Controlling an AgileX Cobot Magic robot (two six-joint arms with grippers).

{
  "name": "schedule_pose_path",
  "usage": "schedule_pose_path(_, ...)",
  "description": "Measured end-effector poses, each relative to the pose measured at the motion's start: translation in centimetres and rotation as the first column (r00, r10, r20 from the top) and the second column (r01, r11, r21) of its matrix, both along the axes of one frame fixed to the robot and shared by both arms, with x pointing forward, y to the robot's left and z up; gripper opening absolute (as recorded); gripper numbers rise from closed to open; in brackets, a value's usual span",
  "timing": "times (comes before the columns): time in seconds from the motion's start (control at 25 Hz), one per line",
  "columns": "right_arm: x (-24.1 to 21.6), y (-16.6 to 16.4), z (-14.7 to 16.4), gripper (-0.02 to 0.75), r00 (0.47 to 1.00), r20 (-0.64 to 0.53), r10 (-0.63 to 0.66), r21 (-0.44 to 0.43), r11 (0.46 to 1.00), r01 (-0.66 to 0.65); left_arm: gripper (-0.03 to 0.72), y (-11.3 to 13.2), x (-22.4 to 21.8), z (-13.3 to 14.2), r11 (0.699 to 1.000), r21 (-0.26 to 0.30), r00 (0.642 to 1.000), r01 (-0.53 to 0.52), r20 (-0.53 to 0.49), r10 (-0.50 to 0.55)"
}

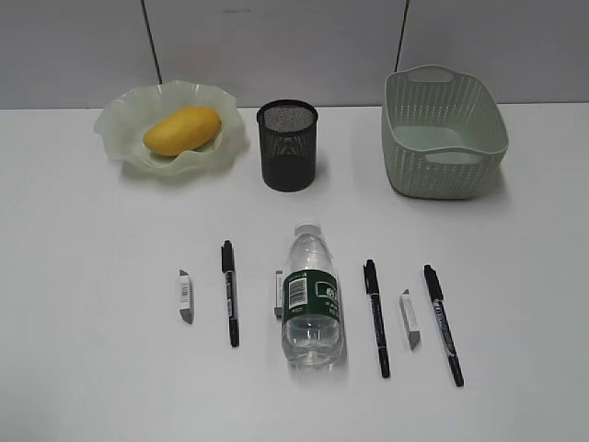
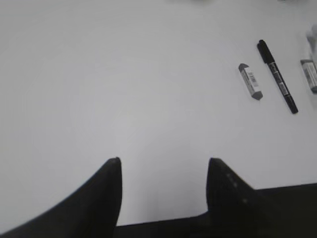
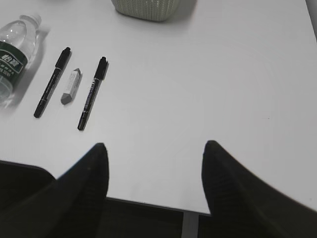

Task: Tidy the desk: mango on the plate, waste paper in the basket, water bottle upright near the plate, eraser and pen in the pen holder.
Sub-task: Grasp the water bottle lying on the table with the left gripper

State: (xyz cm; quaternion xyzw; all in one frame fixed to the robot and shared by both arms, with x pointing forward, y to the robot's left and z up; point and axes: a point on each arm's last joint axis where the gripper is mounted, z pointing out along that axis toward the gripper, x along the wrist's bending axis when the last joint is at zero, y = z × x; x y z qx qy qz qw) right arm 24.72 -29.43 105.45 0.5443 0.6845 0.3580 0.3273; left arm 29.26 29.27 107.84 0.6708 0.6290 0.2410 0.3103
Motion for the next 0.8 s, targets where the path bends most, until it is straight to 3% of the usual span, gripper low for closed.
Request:
schedule_pose_path(0.24,0.0,0.0,0.0,0.477,1.000,0.003,0.000,0.000,1.000,0.000,0.385,-1.2,3.5,1.1,0.999,0.001,0.990,0.046,-0.134,-0.046)
schedule_pose_path(0.52,0.0,0.0,-0.1,0.477,1.000,0.003,0.001,0.000,1.000,-0.001,0.383,-3.7,12.3,2.9,0.999,0.009,0.950,0.045,-0.310,-0.040)
schedule_pose_path(0.68,0.0,0.0,0.0,0.477,1.000,0.004,0.001,0.000,1.000,-0.001,0.380,-6.8,16.9,3.3,0.997,-0.002,0.931,0.082,-0.357,-0.077)
schedule_pose_path(0.8,0.0,0.0,0.0,0.477,1.000,0.004,0.001,0.000,1.000,-0.001,0.379,-10.9,19.1,2.8,0.991,-0.005,0.913,0.131,-0.389,-0.123)
